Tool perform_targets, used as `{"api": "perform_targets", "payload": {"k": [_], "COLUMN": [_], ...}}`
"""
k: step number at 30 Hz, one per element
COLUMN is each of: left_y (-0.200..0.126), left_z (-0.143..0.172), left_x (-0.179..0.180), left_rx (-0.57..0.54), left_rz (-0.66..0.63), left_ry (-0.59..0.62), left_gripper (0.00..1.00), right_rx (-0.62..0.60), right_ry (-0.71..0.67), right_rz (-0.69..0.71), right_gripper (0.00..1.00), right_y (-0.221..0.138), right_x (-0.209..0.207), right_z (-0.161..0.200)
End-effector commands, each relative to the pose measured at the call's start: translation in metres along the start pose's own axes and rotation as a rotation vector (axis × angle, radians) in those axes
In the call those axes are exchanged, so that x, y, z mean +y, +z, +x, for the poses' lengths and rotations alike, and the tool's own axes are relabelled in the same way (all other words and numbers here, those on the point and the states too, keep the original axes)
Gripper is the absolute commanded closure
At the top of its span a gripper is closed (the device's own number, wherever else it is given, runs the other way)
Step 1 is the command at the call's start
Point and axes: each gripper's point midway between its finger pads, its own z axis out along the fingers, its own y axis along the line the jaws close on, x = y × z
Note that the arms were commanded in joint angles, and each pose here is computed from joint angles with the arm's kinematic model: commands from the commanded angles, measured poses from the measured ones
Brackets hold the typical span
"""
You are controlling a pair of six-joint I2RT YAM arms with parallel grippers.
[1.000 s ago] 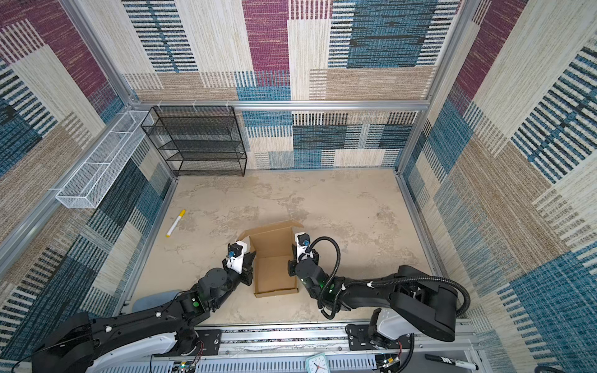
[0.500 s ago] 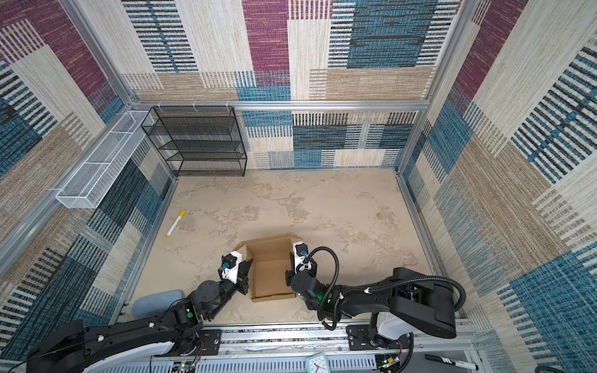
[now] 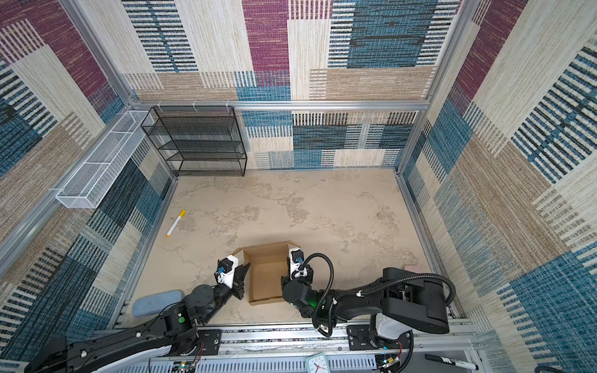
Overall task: Assemble paper box
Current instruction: Fold the lid at the center of the table.
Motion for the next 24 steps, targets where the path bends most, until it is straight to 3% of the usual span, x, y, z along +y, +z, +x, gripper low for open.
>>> {"api": "perform_targets", "payload": {"k": [1,10,19,24], "left_y": [-0.002,0.001,-0.006,-0.008], "left_z": [0.028,0.031,0.023,0.017], "left_x": [-0.005,-0.006,-0.005,-0.002], "left_rx": [0.106,0.147,0.085,0.037], "left_rz": [0.040,0.010,0.004,-0.005], "left_ry": [0.040,0.066,0.058,0.059], "left_gripper": [1.00,1.00,0.88,0.92], "right_rx": [0.067,0.072,0.057,0.020], "right_ry": [0.005,0.000,-0.012,-0.021], "right_rz": [-0.068,-0.067,0.020,0.049], "right_gripper": [1.00,1.00,1.00,1.00], "right_y": [-0.005,-0.008,-0.009,-0.009], "right_x": [0.014,0.019,0.003,-0.001], "right_z": [0.018,0.023,0.021,0.014]}}
